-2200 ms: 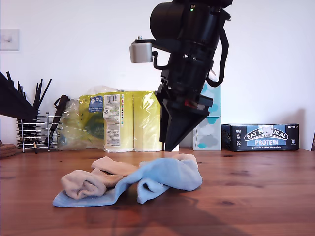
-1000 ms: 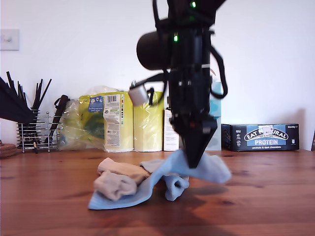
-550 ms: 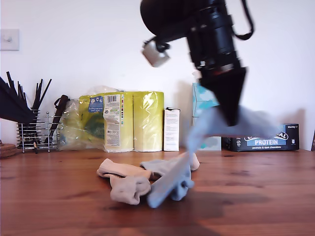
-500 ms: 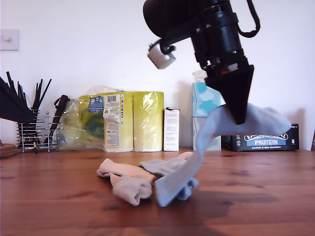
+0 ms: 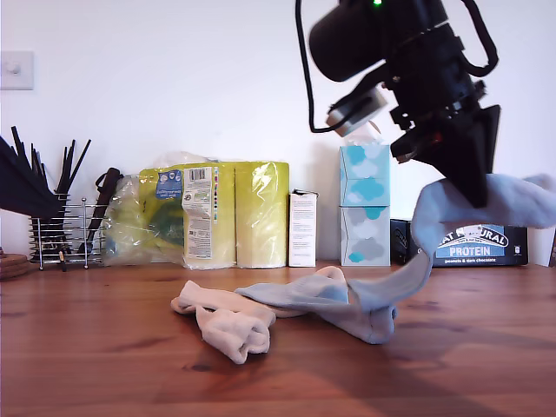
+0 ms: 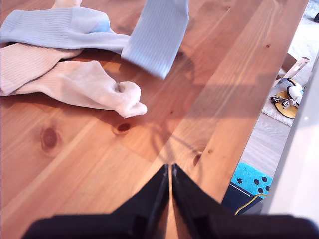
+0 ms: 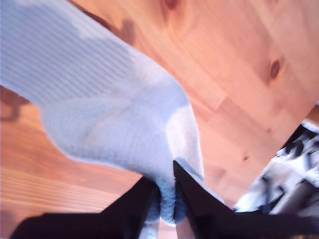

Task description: Pair up the socks based on colour and pattern, by placing each sock on top of its pair

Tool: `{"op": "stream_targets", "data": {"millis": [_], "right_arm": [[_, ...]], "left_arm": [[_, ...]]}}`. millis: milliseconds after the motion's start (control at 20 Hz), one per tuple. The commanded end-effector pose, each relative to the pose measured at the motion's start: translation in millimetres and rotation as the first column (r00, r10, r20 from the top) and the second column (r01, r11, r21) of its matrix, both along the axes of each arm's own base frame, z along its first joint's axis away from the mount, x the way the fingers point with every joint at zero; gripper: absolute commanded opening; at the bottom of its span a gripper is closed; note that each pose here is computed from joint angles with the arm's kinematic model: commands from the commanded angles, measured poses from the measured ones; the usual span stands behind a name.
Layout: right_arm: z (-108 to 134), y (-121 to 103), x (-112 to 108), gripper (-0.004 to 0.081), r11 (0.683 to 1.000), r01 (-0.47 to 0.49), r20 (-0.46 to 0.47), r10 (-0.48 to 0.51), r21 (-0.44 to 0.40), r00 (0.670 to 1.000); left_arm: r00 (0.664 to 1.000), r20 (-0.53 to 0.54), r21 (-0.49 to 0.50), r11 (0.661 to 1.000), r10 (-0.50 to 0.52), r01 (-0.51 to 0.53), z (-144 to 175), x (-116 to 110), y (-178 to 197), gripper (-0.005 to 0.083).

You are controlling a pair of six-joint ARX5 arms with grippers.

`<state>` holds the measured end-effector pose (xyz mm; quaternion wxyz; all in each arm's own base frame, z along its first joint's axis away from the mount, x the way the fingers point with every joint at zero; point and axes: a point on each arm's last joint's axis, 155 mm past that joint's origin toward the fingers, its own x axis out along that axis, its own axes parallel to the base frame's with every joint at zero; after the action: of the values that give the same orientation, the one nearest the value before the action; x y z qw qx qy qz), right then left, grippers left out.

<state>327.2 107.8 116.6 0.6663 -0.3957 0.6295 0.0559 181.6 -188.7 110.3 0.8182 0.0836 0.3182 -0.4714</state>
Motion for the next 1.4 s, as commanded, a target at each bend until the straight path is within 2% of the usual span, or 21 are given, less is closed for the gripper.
{"op": "stream_targets", "data": {"millis": [0, 100, 200, 300, 450, 550, 600, 700, 750, 800, 850, 900, 1050, 1100, 1200, 1300, 1350], "right_arm": [[-2.1, 1.2, 0.3, -0.0010, 0.998, 0.057, 0.005, -0.057, 0.032, 0.998], [-7.2, 1.3, -3.6, -0.0010, 0.988, 0.127, -0.023, -0.126, 0.092, 0.992], [-19.7, 9.4, -17.6, -0.0011, 0.972, 0.172, -0.107, -0.156, 0.162, 0.982], [-35.9, 1.1, -35.0, -0.0011, 0.974, 0.187, -0.169, -0.165, 0.125, 0.972], [-62.0, -15.4, -70.6, -0.0011, 0.965, 0.255, -0.279, -0.228, 0.064, 0.933], [-72.9, -4.0, -94.2, -0.0010, 0.947, 0.302, -0.379, -0.242, 0.108, 0.893], [-74.5, 9.5, -103.6, 0.0008, 0.936, 0.318, -0.425, -0.230, 0.150, 0.875], [-74.1, 33.3, -117.8, 0.0149, 0.927, 0.313, -0.478, -0.184, 0.206, 0.859], [-74.0, 40.1, -122.4, 0.0260, 0.933, 0.292, -0.483, -0.160, 0.211, 0.861], [-74.0, 44.6, -125.8, 0.0335, 0.941, 0.263, -0.485, -0.132, 0.214, 0.864], [-74.0, 48.7, -128.9, 0.0381, 0.947, 0.241, -0.485, -0.111, 0.214, 0.867], [-73.6, 51.3, -130.9, 0.0390, 0.952, 0.213, -0.487, -0.082, 0.220, 0.869], [-69.3, 53.1, -130.3, 0.0387, 0.959, 0.145, -0.475, -0.013, 0.242, 0.880], [-68.5, 53.5, -124.8, 0.0380, 0.960, 0.124, -0.450, 0.003, 0.253, 0.893], [-67.0, 53.5, -107.0, 0.0260, 0.950, 0.122, -0.384, -0.003, 0.288, 0.923], [-64.5, 55.3, -84.6, 0.0033, 0.926, 0.143, -0.311, -0.030, 0.349, 0.950], [-64.5, 55.1, -74.7, -0.0006, 0.916, 0.151, -0.283, -0.044, 0.371, 0.958]], "left_arm": [[1.000, -0.002, 0.004, 1.000, -0.005, 0.005, -1.4, -0.7, -0.4, -0.0019], [1.000, -0.002, 0.004, 1.000, -0.005, 0.005, -1.4, -0.6, -0.4, -0.0019], [1.000, 0.001, 0.008, 1.000, 0.000, 0.000, -1.8, 0.4, 0.5, -0.0019], [1.000, 0.006, 0.018, 1.000, 0.012, -0.012, -2.8, 2.5, 2.4, -0.0020], [1.000, 0.015, 0.026, 0.999, 0.024, -0.024, -3.1, 5.2, 4.1, -0.0019], [0.999, 0.023, 0.031, 0.999, 0.033, -0.033, -2.9, 7.5, 5.2, -0.0020], [0.999, 0.026, 0.030, 0.999, 0.033, -0.034, -2.4, 8.0, 5.1, -0.0020], [0.999, 0.033, 0.027, 0.999, 0.034, -0.034, -1.2, 9.1, 4.6, -0.0020], [0.999, 0.034, 0.027, 0.999, 0.034, -0.035, -1.0, 9.3, 4.5, -0.0020], [0.999, 0.033, 0.027, 0.999, 0.034, -0.034, -1.1, 9.2, 4.6, -0.0020], [0.999, 0.033, 0.027, 0.999, 0.034, -0.035, -1.1, 9.3, 4.6, -0.0020], [0.999, 0.033, 0.028, 0.999, 0.034, -0.035, -1.2, 9.3, 4.7, -0.0020], [0.998, 0.038, 0.035, 0.998, 0.044, -0.045, -1.9, 11.0, 6.3, -0.0020], [0.998, 0.041, 0.043, 0.998, 0.052, -0.054, -2.6, 12.4, 7.8, -0.0020], [0.998, 0.043, 0.045, 0.997, 0.056, -0.058, -2.9, 13.0, 8.4, -0.0020], [0.997, 0.044, 0.048, 0.997, 0.059, -0.061, -3.1, 13.6, 8.9, -0.0020], [0.997, 0.044, 0.049, 0.997, 0.060, -0.062, -3.3, 13.7, 9.2, -0.0020]]}}
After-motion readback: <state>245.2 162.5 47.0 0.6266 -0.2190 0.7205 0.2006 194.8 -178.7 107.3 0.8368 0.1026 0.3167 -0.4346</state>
